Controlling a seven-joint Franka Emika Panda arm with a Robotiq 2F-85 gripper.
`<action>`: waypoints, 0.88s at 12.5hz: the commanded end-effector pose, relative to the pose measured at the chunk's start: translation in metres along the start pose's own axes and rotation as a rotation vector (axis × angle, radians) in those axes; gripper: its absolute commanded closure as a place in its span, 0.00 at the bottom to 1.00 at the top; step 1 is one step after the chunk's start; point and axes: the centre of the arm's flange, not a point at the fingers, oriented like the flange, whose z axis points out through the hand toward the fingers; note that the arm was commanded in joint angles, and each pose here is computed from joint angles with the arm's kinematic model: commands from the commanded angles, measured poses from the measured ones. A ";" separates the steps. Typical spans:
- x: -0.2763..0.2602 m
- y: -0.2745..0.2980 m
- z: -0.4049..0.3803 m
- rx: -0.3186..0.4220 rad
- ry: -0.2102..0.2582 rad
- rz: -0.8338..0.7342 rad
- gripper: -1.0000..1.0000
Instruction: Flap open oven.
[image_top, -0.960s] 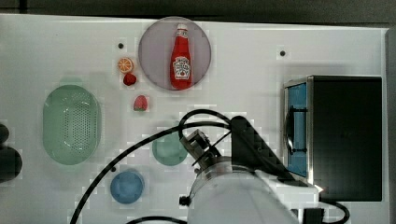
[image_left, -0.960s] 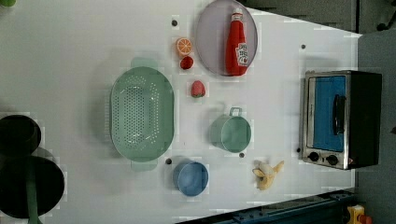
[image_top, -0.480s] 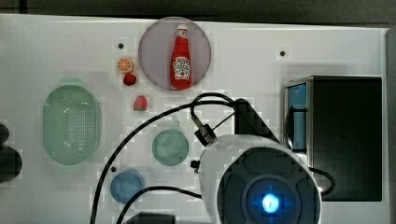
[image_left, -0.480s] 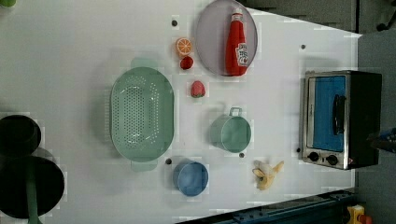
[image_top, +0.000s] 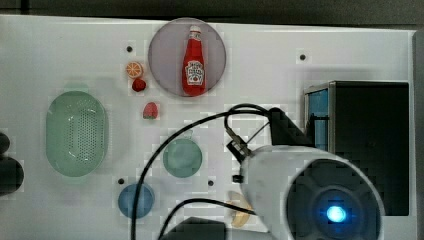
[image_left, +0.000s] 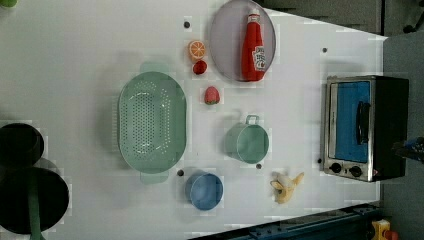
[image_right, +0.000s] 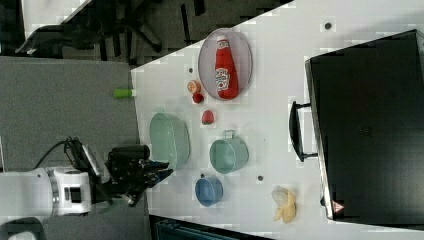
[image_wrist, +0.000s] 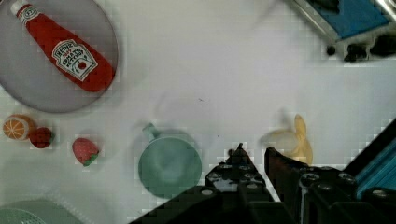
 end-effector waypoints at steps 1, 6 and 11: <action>0.037 0.043 0.029 0.003 -0.034 -0.200 0.82; 0.093 0.091 0.067 -0.038 0.054 -0.520 0.82; 0.141 0.119 0.122 -0.073 0.107 -0.703 0.82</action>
